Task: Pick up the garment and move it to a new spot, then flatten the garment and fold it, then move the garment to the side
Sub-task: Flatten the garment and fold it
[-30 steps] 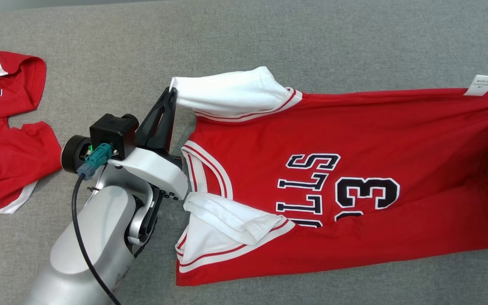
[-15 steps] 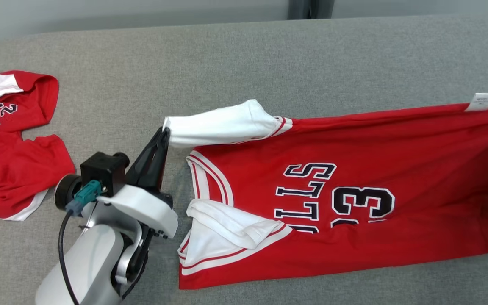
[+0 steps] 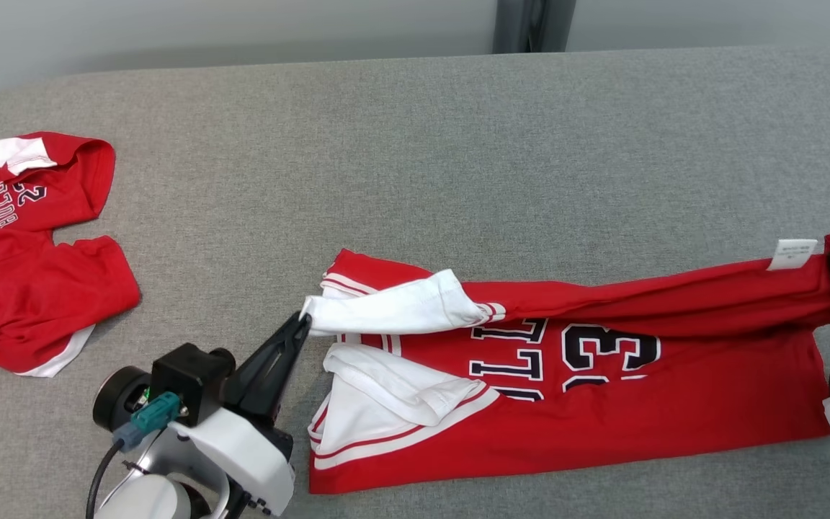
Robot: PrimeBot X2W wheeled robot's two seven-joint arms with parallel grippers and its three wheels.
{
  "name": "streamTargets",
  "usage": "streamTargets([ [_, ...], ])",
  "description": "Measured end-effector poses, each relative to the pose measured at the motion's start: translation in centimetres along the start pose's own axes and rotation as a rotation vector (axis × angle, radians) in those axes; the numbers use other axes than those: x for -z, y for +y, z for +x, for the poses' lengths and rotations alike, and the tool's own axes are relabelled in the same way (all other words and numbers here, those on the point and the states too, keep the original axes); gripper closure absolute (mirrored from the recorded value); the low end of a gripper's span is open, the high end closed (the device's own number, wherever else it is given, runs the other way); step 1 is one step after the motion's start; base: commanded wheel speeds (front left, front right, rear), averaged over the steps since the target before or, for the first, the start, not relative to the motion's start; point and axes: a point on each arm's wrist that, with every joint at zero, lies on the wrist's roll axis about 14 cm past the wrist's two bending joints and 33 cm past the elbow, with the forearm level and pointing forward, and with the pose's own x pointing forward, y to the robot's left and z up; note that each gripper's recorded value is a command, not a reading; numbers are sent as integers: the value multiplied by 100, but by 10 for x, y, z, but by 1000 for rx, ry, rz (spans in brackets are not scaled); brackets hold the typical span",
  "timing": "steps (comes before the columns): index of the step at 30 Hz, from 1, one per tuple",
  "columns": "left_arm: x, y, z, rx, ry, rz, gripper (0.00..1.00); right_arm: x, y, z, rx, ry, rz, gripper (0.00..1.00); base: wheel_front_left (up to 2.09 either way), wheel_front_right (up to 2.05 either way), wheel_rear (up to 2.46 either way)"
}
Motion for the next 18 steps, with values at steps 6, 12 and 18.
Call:
streamTargets([
  [6, 15, -10, -10, 73, 80, 28, 100, 13, -8, -5, -10, 60, -36, 100, 0, 0, 0],
  [12, 23, -16, -15, 117, 126, 39, 100, 24, -16, -9, -10, 106, -64, 100, 0, 0, 0],
  [18, 32, -24, -20, 168, 179, 56, 100, 37, -19, -16, -19, 164, -73, 100, 0, 0, 0],
])
